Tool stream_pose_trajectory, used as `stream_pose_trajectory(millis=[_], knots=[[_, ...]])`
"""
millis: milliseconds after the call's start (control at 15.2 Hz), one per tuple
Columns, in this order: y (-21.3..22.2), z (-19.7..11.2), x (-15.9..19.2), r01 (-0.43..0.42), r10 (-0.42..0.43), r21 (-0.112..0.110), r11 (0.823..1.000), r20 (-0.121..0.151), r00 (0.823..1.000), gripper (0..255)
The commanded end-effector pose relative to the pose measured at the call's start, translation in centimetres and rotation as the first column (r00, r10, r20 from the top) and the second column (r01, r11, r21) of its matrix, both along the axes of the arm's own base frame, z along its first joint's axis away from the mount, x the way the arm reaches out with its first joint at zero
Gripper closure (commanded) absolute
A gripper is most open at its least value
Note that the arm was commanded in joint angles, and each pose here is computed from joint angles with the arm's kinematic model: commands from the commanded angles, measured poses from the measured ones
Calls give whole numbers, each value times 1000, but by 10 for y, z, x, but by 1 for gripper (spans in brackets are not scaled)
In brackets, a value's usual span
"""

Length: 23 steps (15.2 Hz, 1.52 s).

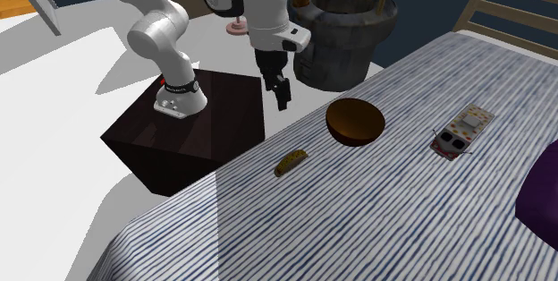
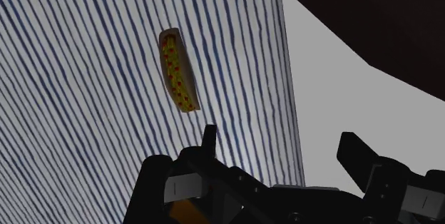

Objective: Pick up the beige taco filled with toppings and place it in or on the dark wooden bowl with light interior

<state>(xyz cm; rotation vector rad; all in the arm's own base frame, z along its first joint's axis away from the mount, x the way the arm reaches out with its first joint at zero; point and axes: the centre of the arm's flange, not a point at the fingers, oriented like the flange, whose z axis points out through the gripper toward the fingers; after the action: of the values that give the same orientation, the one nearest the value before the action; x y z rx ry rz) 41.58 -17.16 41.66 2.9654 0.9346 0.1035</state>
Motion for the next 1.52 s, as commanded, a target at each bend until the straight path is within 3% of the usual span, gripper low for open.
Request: stream_pose_trajectory(millis=[0,330,660,1188,1452], knots=[[-13,-16,12,-46,46,-12,999,-11,999,0],[-43,-66,43,-154,153,-37,987,-41,987,0],[-72,-115,77,-260,256,-58,964,-74,964,0],[-75,-156,78,-263,258,-58,963,-75,963,0],[-75,-156,78,-263,258,-58,963,-75,963,0]])
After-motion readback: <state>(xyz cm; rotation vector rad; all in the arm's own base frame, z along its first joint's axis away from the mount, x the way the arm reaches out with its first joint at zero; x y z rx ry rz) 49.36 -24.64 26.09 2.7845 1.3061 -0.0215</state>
